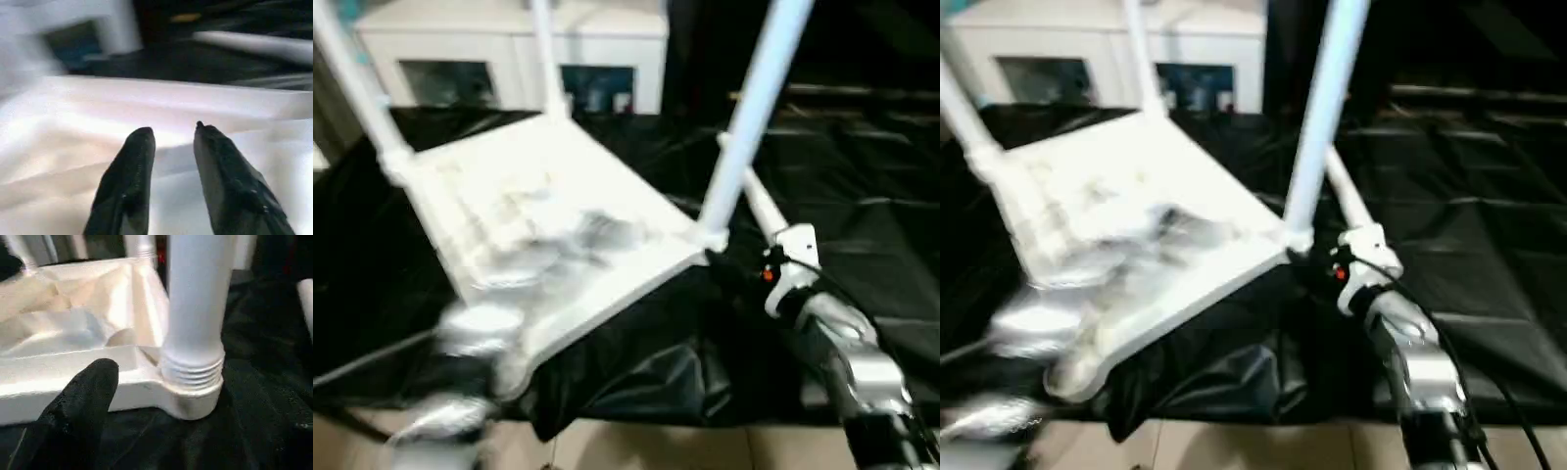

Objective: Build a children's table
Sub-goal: Rotate leg to tighten

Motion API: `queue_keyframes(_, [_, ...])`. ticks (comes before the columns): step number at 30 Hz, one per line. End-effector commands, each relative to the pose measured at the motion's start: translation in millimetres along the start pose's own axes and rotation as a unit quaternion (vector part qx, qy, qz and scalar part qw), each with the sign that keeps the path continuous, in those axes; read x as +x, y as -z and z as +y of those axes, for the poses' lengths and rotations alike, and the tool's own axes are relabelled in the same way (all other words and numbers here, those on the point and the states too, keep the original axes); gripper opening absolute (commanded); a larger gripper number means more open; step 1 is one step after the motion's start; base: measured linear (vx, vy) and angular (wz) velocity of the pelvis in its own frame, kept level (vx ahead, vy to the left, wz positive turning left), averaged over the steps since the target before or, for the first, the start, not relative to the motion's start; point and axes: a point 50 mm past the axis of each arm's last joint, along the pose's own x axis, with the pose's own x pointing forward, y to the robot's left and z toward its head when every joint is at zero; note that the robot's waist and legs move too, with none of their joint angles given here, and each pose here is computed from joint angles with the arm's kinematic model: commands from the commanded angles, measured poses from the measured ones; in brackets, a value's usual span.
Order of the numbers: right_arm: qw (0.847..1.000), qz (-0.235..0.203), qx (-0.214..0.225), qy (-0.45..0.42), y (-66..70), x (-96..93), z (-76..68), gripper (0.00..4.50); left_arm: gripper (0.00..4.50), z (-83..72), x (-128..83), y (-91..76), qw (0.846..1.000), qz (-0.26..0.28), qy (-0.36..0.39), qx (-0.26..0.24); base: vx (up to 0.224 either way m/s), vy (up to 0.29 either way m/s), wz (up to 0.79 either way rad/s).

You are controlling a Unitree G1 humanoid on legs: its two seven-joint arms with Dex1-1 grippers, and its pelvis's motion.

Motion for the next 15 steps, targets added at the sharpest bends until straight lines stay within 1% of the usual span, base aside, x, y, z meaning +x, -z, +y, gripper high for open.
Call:
queue_keyframes(1, [0.999, 0.032, -0.006, -0.036, 6.6, 1.0, 10.7, 3.87, 1.99, 19.6, -15, 1.7, 0.997, 0.010, -0.067, 0.025, 0.000, 0.000, 0.00])
queue_keyframes(2, [0.997, 0.059, -0.012, -0.044, 14.6, 1.7, 14.6, 3.87, 1.99, 32.5, -28, 6.2, 0.993, 0.018, -0.110, 0.041, 0.000, 0.000, 0.00])
queue_keyframes(3, [0.996, 0.079, -0.017, -0.045, 20.7, 2.3, 17.0, 3.87, 2.10, 41.3, -39, 10.2, 0.988, 0.027, -0.144, 0.050, 0.000, 0.000, 0.00])
queue_keyframes(4, [0.996, 0.084, -0.022, -0.028, 24.2, 7.1, 17.2, 3.87, 2.15, 50.4, -52, 18.5, 0.980, 0.049, -0.183, 0.065, 0.000, 0.000, 0.00])
queue_keyframes(6, [0.996, 0.082, -0.022, -0.006, 25.3, 12.6, 17.1, 3.87, 2.31, 57.1, -66, 27.1, 0.970, 0.075, -0.218, 0.079, 0.000, 0.000, 0.00])
queue_keyframes(8, [0.997, 0.081, -0.019, -0.001, 25.1, 14.1, 17.4, 3.87, 2.31, 58.5, -70, 29.4, 0.967, 0.084, -0.228, 0.083, 0.000, 0.000, 0.00])
queue_keyframes(9, [0.995, 0.090, -0.025, 0.019, 25.5, 30.8, 19.6, 3.87, 2.48, 62.2, -87, 47.4, 0.955, 0.134, -0.254, 0.073, 0.000, 0.000, 0.00])
queue_keyframes(10, [0.995, 0.095, -0.028, 0.024, 25.4, 37.8, 21.0, 3.87, 2.56, 62.2, -93, 54.5, 0.950, 0.157, -0.261, 0.068, 0.000, 0.000, 0.00])
queue_keyframes(11, [0.995, 0.095, -0.028, 0.024, 25.4, 37.8, 21.0, 3.87, 2.63, 62.2, -93, 54.5, 0.950, 0.157, -0.261, 0.068, 0.000, 0.000, 0.00])
queue_keyframes(12, [0.994, 0.103, -0.034, 0.028, 25.5, 45.6, 22.5, 3.87, 2.68, 58.9, -97, 61.4, 0.948, 0.180, -0.256, 0.060, 0.000, 0.000, 0.00])
queue_keyframes(15, [0.994, 0.103, -0.034, 0.027, 24.7, 56.1, 24.3, 3.87, 2.81, 50.0, -97, 64.2, 0.952, 0.189, -0.238, 0.043, 0.000, 0.000, 0.00])
